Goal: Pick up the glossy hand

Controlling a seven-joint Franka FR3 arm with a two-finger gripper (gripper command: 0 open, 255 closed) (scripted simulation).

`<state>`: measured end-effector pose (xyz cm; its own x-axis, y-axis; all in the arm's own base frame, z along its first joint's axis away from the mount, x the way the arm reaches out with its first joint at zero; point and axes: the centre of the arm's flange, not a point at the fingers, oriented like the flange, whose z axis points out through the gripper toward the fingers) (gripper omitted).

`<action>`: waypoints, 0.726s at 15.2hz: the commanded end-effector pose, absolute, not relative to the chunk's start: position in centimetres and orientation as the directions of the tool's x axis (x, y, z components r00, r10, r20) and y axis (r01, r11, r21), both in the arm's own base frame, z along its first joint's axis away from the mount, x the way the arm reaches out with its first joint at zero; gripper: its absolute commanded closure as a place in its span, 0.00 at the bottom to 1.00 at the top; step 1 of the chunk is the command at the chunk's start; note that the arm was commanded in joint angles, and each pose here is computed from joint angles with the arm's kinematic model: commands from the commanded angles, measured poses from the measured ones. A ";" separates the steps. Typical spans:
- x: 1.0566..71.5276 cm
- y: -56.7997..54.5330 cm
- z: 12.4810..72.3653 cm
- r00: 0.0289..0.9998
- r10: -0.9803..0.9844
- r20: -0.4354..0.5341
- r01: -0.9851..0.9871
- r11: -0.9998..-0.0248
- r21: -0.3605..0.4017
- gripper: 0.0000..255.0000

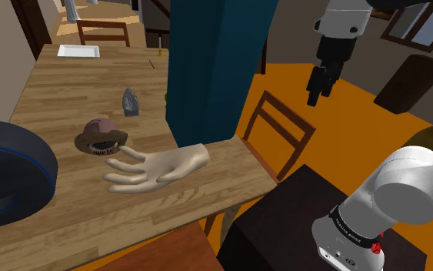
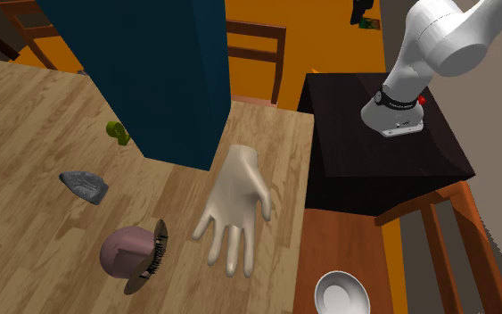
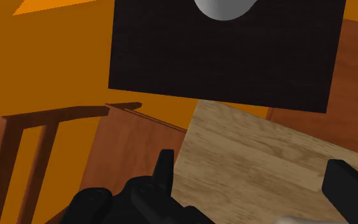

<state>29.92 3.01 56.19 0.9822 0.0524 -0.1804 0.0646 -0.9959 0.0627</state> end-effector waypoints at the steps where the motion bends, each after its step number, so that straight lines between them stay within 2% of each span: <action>1: 29.9 3.0 56.2 0.982 0.052 -0.180 0.065 -0.996 0.063 0.00; 11: 32.8 12.6 48.4 0.963 -0.186 -0.193 -0.177 -0.982 0.060 0.00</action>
